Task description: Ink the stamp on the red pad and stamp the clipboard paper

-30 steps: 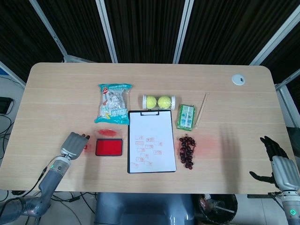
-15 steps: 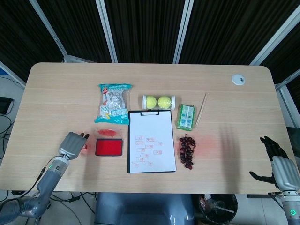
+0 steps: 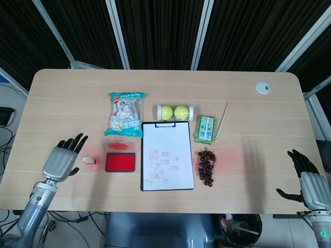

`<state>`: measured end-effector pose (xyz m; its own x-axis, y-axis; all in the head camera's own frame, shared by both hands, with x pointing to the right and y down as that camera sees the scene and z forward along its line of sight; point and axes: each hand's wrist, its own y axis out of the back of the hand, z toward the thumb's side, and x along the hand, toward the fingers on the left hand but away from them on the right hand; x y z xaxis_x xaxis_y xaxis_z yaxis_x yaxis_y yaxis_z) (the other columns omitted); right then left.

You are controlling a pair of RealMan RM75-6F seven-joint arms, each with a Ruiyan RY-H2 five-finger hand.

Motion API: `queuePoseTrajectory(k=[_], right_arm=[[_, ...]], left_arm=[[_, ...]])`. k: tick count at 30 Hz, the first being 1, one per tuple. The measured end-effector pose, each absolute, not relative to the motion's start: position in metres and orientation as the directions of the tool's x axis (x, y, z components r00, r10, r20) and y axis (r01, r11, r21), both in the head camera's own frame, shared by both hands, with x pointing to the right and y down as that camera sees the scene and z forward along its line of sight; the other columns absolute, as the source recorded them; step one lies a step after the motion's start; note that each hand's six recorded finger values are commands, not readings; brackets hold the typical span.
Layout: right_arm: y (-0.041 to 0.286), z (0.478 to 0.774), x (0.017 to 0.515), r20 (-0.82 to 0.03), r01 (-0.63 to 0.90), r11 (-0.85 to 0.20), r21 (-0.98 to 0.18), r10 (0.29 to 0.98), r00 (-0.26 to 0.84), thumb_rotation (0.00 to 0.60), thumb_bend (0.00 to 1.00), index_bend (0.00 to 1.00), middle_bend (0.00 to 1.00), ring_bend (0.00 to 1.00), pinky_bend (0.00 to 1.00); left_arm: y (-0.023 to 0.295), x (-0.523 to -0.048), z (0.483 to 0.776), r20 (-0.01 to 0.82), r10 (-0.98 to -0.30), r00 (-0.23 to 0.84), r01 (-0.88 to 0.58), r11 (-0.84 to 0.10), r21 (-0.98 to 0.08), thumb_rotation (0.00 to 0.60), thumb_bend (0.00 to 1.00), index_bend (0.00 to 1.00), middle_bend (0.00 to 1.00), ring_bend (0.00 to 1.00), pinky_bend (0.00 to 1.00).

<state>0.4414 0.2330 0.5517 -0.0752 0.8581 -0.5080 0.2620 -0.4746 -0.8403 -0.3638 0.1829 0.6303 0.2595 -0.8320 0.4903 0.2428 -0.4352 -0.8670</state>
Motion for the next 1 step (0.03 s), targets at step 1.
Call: queuePoseTrajectory(k=[1], right_arm=[[0.2332, 0.5517, 0.4412, -0.506, 0.258, -0.474, -0.842, 0.859, -0.074, 0.600, 0.17, 0.00, 0.00, 0.00, 0.13]], left_arm=[[0.1873, -0.3687, 0.6232, 0.477, -0.839, 0.263, 0.217, -0.430, -0.876, 0.600, 0.05, 0.00, 0.00, 0.00, 0.00]])
